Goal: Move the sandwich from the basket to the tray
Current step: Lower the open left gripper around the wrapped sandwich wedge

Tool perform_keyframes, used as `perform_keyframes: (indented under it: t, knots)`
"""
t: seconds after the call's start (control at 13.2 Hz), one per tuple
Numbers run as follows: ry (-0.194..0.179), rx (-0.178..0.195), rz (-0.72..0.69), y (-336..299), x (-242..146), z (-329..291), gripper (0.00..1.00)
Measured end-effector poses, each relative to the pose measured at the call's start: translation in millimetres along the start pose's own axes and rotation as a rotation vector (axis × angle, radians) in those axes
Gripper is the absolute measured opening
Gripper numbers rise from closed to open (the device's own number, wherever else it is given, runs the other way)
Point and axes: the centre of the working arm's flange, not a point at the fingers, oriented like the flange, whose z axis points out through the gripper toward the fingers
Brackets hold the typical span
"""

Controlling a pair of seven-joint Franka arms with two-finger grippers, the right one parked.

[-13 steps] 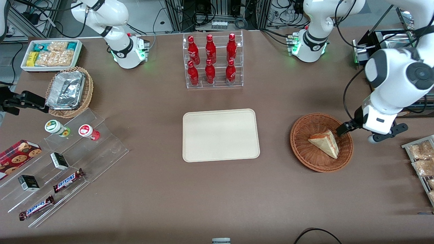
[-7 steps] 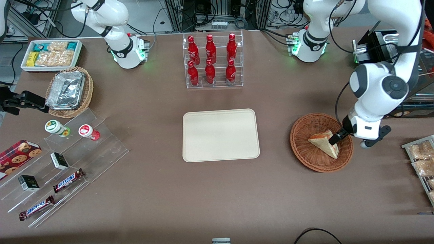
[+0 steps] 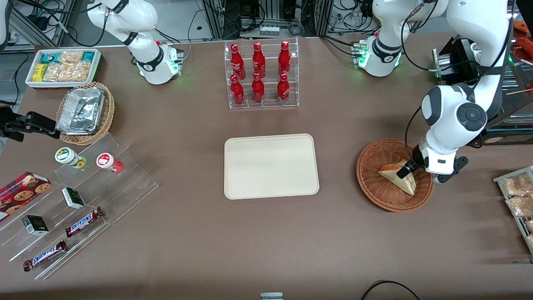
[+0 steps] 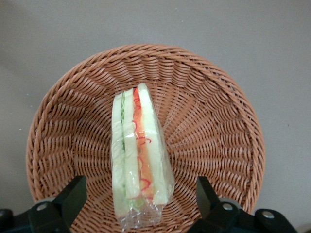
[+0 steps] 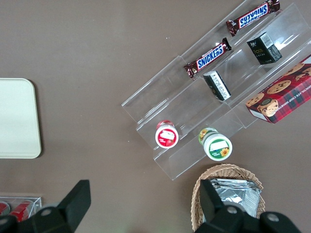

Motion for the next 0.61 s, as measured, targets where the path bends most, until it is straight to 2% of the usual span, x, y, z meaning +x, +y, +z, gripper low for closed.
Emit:
perform_keyframes:
  t: [0.15, 0.61]
  knots:
    - [0.008, -0.007, -0.022, 0.7, 0.4, 8.9, 1.0]
    - [-0.008, 0.006, -0.03, -0.4, -1.2, 24.8, 1.0]
